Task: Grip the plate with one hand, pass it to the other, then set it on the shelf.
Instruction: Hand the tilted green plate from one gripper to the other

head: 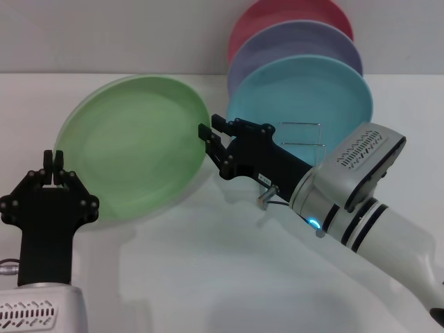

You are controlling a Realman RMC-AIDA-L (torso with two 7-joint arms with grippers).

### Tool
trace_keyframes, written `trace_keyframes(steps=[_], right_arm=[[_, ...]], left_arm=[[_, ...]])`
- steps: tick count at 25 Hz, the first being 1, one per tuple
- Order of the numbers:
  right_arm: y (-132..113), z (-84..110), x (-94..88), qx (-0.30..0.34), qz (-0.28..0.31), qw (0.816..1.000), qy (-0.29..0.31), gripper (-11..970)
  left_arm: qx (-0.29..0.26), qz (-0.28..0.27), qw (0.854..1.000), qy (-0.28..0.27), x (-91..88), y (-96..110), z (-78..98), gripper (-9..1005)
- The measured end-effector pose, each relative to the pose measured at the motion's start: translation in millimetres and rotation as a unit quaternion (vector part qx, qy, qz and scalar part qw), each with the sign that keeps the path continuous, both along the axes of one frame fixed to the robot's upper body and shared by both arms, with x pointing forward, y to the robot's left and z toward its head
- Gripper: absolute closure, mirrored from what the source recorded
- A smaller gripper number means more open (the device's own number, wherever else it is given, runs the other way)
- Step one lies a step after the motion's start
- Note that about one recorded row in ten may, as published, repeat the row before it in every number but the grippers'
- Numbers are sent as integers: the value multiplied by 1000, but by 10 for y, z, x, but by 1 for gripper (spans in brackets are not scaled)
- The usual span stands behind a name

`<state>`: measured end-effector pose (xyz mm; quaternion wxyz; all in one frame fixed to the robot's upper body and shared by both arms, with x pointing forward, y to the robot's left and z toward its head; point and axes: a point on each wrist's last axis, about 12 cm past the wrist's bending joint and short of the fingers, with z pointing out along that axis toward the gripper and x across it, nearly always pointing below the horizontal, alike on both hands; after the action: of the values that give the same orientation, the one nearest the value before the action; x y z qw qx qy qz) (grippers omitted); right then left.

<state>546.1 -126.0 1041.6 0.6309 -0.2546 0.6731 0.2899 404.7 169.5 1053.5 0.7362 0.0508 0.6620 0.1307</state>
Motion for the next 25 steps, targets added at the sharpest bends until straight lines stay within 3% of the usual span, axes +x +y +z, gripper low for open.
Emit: trace_keyframes(steps=[25], right_arm=[[8,11,29,-1,-4,1000,1,786]], left_arm=[[0,-3,1000,5,4,-3,-16,857]])
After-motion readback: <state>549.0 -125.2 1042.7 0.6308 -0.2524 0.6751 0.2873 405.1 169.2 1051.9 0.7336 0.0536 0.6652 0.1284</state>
